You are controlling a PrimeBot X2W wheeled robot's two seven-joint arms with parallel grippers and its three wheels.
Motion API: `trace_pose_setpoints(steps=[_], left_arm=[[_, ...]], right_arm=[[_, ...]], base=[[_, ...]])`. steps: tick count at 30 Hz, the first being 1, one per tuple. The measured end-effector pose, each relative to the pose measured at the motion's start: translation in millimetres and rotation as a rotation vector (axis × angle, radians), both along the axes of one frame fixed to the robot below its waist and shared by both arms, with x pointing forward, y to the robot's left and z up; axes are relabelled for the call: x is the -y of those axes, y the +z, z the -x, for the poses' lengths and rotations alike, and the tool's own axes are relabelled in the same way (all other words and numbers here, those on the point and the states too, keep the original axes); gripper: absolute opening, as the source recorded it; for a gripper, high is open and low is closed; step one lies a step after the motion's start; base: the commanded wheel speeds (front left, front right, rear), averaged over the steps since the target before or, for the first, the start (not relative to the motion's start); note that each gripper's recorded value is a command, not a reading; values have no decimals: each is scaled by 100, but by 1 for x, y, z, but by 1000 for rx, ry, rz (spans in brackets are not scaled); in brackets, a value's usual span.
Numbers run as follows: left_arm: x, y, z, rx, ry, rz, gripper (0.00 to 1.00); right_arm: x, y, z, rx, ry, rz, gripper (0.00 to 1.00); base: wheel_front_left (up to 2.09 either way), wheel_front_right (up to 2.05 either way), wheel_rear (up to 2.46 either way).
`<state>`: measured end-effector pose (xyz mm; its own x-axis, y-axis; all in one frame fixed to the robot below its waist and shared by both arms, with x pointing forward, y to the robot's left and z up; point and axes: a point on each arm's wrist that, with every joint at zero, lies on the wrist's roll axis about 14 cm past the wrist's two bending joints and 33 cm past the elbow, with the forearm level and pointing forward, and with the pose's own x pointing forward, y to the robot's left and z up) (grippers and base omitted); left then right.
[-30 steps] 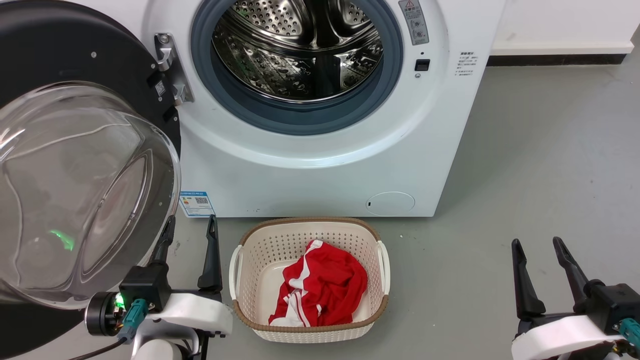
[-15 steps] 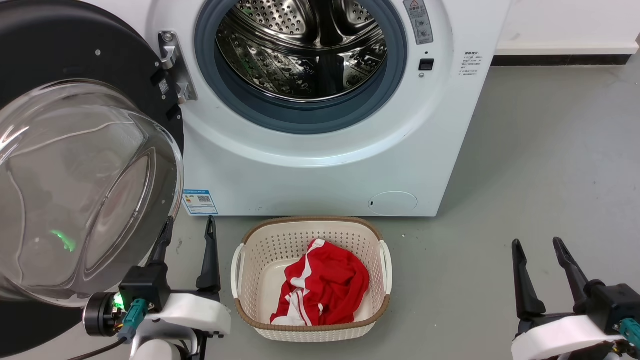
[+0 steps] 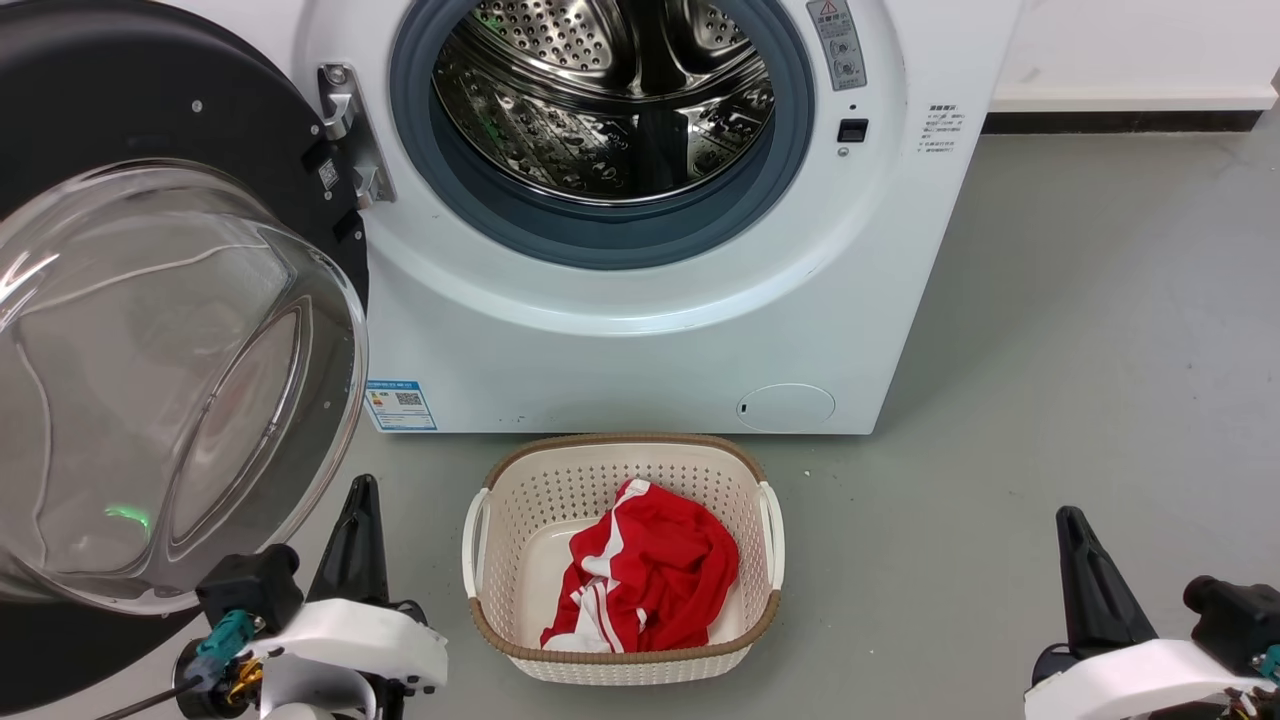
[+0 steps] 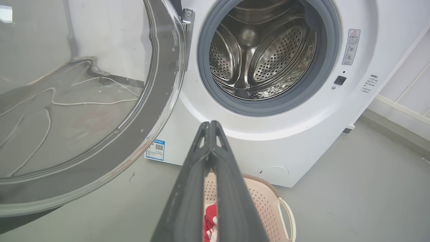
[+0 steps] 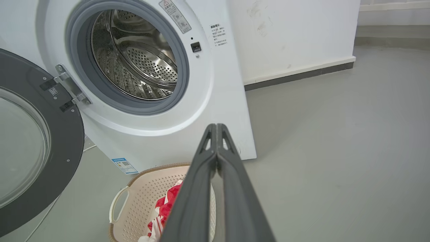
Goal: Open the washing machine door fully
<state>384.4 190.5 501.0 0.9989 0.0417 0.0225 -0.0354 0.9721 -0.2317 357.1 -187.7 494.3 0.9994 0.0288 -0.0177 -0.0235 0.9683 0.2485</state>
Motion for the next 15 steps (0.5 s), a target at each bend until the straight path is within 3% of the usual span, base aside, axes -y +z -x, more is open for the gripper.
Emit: trace_pose_setpoints(steps=[15], left_arm=[[-4, -7, 0, -41, 20, 307, 0]], right_arm=[[6, -3, -6, -26, -38, -299, 0]], base=[[0, 0, 0]])
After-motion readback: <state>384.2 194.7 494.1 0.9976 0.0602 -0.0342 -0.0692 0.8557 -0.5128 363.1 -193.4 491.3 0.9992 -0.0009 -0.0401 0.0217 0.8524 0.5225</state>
